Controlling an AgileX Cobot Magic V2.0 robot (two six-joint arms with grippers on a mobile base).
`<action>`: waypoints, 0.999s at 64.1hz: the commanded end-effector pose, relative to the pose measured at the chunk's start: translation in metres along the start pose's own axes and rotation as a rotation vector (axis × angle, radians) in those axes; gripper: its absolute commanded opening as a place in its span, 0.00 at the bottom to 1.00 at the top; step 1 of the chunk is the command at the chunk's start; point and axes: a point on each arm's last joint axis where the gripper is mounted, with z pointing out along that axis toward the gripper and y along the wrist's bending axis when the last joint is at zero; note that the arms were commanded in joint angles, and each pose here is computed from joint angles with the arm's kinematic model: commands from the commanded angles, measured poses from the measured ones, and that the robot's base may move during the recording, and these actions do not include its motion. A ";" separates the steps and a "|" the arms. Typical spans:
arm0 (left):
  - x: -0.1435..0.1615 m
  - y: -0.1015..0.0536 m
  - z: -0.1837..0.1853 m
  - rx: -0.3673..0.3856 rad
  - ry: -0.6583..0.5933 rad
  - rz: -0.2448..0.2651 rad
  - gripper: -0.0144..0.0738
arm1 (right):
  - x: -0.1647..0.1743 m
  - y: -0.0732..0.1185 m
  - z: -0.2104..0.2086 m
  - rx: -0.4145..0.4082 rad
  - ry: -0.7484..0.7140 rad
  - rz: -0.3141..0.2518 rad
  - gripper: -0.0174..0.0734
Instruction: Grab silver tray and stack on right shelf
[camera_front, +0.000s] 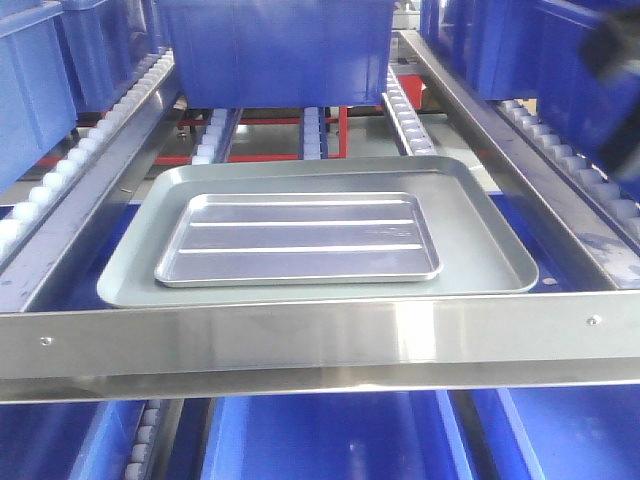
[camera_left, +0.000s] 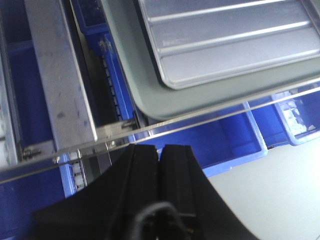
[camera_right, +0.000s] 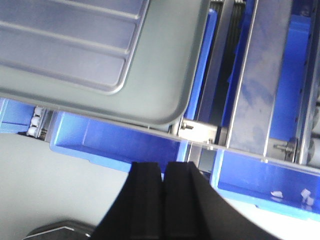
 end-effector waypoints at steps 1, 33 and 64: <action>-0.001 -0.001 -0.017 0.034 -0.154 0.008 0.06 | 0.002 -0.001 -0.021 -0.046 -0.194 -0.028 0.25; 0.020 0.008 -0.126 0.084 -0.632 -0.017 0.06 | 0.055 -0.024 -0.136 -0.104 -0.735 -0.015 0.25; 0.023 0.008 -0.134 0.092 -0.673 -0.024 0.06 | 0.057 -0.025 -0.142 -0.108 -0.765 -0.012 0.25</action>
